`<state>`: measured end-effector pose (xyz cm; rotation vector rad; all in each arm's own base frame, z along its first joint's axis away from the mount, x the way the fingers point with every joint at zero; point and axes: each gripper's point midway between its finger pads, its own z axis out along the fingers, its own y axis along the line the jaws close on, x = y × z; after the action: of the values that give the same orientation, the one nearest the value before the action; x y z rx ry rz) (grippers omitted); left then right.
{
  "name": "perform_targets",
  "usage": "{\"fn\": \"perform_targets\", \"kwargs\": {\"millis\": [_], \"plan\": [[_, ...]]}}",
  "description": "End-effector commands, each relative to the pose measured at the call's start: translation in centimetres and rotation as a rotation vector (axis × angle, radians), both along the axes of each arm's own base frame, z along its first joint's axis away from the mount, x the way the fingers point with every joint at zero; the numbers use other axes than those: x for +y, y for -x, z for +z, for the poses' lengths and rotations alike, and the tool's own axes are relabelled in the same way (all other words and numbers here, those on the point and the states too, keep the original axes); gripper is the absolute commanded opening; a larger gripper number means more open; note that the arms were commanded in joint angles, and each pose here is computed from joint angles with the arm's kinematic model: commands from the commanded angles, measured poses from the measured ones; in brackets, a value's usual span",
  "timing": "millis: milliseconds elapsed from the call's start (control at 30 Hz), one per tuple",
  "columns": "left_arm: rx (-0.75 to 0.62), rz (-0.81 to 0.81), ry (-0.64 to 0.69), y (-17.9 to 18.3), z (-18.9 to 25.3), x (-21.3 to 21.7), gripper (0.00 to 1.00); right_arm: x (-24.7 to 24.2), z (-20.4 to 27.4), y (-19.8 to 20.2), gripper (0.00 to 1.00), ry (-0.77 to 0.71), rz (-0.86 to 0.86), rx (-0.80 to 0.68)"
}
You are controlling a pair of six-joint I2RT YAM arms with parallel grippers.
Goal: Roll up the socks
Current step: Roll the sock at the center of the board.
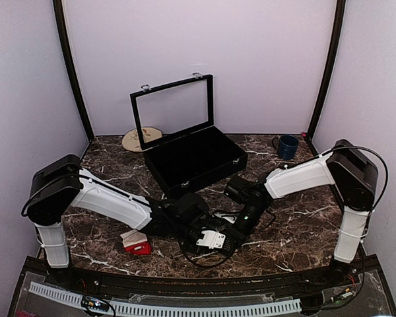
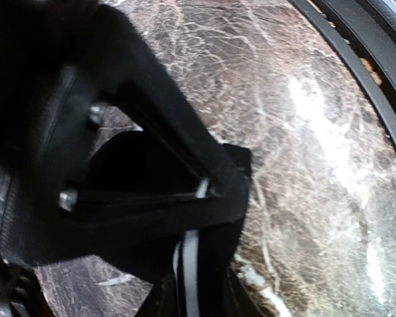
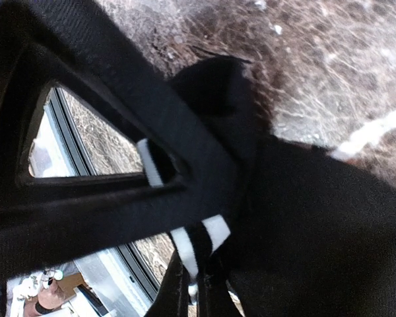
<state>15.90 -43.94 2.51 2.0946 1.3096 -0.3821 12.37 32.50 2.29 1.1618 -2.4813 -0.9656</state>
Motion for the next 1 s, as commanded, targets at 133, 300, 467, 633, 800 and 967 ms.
{"fn": "perform_targets", "kwargs": {"millis": [133,300,467,633,800,967], "plan": [[0.117,-0.091,-0.122,2.7,-1.4,1.7,0.07,-1.2,-0.9,-0.5,0.00,0.064,-0.014,0.003],[0.188,-0.120,-0.204,3.5,-1.3,1.9,0.03,-1.7,-0.8,-1.2,0.17,0.088,-0.038,-0.046],[0.329,-0.123,-0.263,4.7,-1.1,2.1,0.02,-2.3,-0.2,-1.6,0.30,0.096,-0.077,-0.090],[0.405,-0.102,-0.281,4.7,-0.9,1.9,0.02,-3.2,0.2,-2.0,0.36,0.098,-0.130,-0.121],[0.491,-0.067,-0.252,3.9,0.2,1.6,0.02,-4.6,-0.2,-3.0,0.39,0.129,-0.203,-0.146],[0.567,-0.030,-0.266,3.3,-0.2,1.8,0.02,-5.2,0.1,-4.1,0.40,0.129,-0.254,-0.202]]}}
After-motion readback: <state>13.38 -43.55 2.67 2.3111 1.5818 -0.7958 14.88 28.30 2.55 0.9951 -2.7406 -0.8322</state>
